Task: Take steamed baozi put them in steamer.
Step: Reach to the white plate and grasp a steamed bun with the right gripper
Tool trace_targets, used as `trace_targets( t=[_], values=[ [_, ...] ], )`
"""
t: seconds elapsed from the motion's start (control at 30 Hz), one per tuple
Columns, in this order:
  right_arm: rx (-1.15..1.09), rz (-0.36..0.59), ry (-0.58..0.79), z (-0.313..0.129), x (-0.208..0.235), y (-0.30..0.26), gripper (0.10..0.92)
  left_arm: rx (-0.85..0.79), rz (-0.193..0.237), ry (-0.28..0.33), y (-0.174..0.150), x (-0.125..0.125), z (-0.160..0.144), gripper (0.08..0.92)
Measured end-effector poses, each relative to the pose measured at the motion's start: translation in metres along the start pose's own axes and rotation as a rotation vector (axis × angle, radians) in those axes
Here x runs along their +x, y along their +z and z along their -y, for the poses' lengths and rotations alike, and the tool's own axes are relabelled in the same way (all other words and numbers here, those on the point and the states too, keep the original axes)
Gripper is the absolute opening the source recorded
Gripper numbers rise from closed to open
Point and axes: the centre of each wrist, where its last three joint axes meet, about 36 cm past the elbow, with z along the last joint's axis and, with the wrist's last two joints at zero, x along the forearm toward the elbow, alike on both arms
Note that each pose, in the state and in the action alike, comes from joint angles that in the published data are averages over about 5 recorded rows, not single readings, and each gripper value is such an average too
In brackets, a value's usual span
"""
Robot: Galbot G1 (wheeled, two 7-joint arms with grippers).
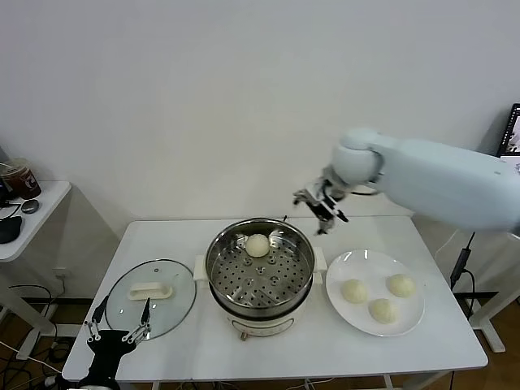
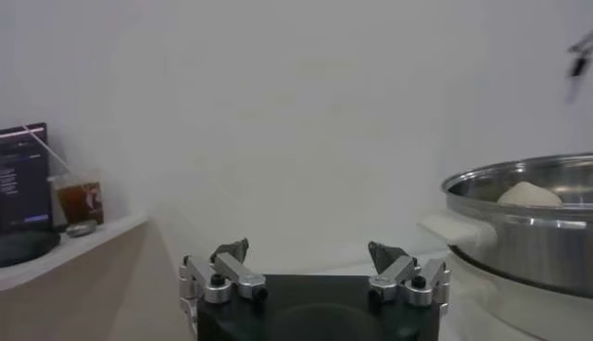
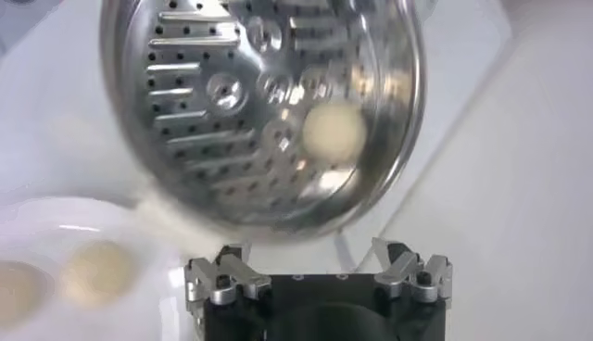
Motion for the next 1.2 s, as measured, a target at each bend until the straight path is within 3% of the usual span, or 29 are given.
trace_targets(
  t=[0.53, 1.2],
  values=[
    [-0.261, -0.071, -0.133, -0.092, -0.071, 0.064, 0.823, -0.026, 0.002, -0.017, 0.002, -0.003, -0.010, 0.823],
    [-0.297, -0.050, -0.191, -0.129, -0.158, 0.082, 0.823, -0.033, -0.008, -0.029, 0.001, 0.004, -0.011, 0.823]
  ],
)
